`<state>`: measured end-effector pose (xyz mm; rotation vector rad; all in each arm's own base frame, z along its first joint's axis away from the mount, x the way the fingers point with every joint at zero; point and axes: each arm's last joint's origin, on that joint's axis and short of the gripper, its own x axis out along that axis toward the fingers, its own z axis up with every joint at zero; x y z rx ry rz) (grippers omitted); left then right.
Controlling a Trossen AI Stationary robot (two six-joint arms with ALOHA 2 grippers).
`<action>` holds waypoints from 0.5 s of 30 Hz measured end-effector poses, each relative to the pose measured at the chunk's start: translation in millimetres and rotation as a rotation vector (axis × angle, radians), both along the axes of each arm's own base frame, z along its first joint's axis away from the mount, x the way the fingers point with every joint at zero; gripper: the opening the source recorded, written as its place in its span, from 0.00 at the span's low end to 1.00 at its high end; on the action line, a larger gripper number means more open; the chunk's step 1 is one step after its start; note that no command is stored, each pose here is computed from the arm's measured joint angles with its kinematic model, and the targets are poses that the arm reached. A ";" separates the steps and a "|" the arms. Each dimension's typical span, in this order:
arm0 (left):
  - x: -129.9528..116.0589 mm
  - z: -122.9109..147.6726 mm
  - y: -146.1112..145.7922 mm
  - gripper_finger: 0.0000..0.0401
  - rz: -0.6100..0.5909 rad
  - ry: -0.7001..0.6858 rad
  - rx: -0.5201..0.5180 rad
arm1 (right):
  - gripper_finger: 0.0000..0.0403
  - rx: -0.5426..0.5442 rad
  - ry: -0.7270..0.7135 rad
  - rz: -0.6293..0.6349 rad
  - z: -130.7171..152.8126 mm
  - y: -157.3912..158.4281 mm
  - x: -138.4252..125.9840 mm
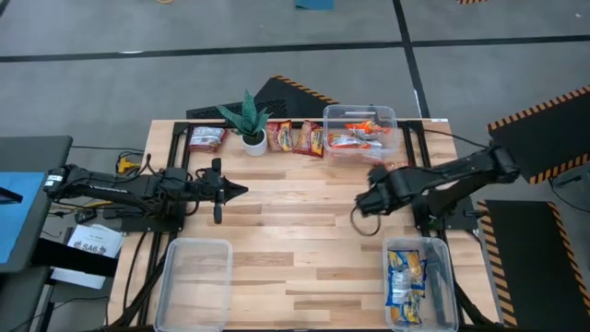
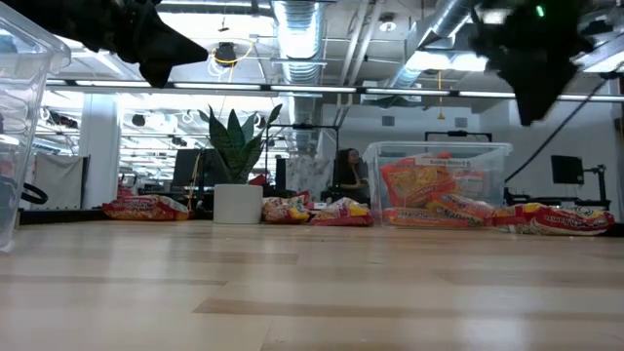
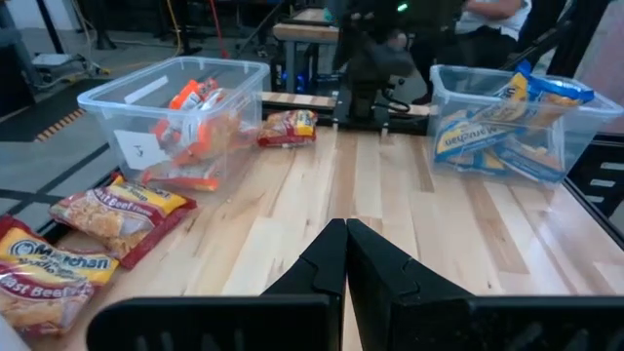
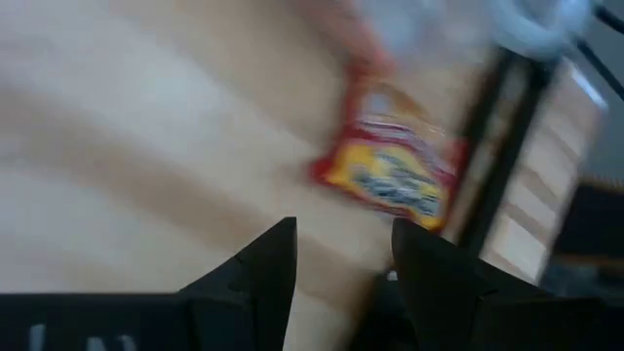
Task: Sort Maruchan noodles
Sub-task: Put the red noodle pack into the left bottom transparent bin
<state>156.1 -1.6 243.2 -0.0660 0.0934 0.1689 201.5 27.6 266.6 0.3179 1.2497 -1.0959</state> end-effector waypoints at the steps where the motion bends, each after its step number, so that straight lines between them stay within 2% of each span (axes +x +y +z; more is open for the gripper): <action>1: 0.0 0.2 -0.1 0.00 0.000 -0.002 0.000 | 0.48 -0.023 -0.019 -0.048 -7.0 -5.5 -7.7; 5: 0.1 1.3 0.0 0.00 0.000 -0.013 0.005 | 0.45 -0.079 -0.098 -0.182 -41.5 -22.0 -26.3; 8: 0.2 2.2 0.0 0.00 0.000 -0.022 0.006 | 0.38 -0.091 -0.082 -0.235 -68.1 -32.1 -35.3; 11: 0.2 2.2 0.1 0.00 0.002 -0.020 0.016 | 0.26 -0.112 -0.016 -0.279 -87.7 -39.2 -42.5; 15: 0.2 2.3 0.1 0.00 0.005 -0.021 0.018 | 0.06 -0.206 0.018 -0.330 -100.6 -43.4 -45.6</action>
